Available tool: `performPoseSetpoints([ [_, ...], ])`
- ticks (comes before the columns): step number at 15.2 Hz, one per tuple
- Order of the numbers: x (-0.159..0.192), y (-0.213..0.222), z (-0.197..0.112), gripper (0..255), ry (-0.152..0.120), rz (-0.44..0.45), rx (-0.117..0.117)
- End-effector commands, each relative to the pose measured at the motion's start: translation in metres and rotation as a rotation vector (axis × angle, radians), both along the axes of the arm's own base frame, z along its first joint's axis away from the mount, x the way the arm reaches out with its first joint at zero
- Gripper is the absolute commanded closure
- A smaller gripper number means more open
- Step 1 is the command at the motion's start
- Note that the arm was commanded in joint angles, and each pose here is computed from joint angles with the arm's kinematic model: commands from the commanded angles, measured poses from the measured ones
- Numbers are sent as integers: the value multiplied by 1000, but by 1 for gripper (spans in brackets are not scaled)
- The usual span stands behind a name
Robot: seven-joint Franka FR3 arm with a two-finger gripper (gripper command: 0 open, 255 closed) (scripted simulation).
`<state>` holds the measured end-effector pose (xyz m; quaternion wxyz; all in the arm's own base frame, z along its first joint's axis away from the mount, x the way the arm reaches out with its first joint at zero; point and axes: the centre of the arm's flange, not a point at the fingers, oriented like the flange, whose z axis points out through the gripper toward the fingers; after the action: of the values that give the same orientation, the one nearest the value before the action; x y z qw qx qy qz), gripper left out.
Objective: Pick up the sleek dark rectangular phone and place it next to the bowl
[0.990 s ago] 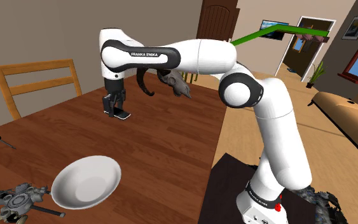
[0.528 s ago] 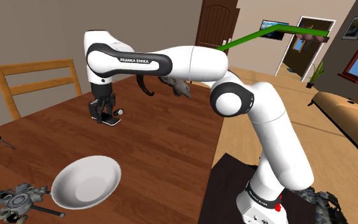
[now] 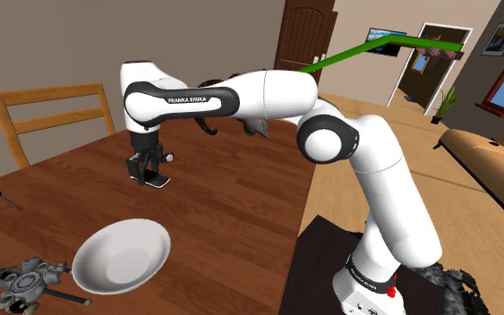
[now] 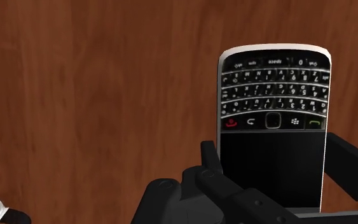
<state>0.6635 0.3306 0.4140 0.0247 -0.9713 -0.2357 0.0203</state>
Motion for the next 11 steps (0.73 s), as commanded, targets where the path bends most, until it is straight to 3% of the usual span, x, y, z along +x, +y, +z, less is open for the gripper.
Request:
performPoseSetpoints([
  [1,-1,0,-11,255,-1,0,0],
  [11,-1,0,-64,255,-1,0,0],
])
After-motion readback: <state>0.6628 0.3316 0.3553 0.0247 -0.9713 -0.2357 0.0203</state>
